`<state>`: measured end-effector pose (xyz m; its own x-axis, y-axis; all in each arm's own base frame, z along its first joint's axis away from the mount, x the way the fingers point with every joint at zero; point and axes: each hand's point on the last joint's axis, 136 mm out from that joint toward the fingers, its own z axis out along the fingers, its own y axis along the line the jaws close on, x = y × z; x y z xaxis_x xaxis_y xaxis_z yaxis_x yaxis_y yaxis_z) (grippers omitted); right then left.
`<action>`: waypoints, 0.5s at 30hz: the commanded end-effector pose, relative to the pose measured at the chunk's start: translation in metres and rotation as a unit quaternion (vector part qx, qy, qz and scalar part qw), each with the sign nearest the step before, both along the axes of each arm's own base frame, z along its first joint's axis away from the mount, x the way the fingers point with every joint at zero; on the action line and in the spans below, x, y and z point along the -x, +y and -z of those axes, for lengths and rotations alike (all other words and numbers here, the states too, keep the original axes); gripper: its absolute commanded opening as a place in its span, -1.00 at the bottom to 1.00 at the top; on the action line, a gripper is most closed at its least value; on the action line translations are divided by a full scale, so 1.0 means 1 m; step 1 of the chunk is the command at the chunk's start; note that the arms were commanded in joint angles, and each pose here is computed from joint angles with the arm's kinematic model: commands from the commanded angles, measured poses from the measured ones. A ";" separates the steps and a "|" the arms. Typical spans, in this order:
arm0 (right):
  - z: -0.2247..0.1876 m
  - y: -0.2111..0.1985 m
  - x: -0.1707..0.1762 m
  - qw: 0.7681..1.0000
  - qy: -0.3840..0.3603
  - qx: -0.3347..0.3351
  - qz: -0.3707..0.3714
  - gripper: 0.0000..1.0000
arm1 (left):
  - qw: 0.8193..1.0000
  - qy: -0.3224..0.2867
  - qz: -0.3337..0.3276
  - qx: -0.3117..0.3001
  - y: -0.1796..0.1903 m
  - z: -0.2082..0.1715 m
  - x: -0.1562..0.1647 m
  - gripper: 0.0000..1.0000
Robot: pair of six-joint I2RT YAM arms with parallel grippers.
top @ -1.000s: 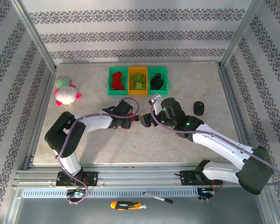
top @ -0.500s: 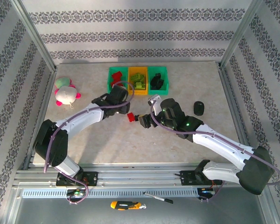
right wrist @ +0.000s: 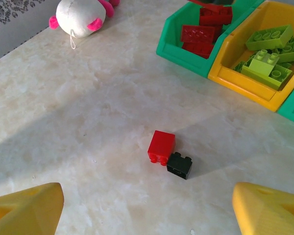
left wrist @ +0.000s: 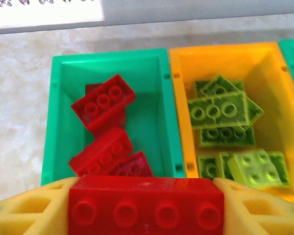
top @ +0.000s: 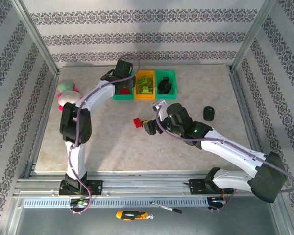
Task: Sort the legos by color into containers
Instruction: Place the lego in the container.
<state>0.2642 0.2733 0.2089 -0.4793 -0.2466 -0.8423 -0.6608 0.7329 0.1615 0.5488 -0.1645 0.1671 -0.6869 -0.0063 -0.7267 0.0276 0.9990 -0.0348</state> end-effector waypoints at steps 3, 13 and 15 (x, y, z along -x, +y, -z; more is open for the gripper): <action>-0.015 0.004 -0.004 1.000 -0.021 -0.009 0.003 0.78 | 1.000 0.012 -0.007 -0.012 0.011 0.002 -0.026 0.14; -0.007 -0.001 -0.012 0.999 -0.016 0.009 0.031 0.78 | 1.000 0.022 -0.007 -0.010 0.015 0.005 -0.023 0.90; -0.002 -0.004 -0.019 0.998 -0.009 0.022 0.053 0.77 | 1.000 0.010 -0.004 -0.003 0.014 -0.006 -0.018 0.99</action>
<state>0.2728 0.2693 0.2048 -0.4857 -0.2469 -0.8385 -0.6267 0.7671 0.1371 0.5746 -0.1585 0.1471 -0.7219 0.0009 -0.6920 0.0170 0.9997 -0.0164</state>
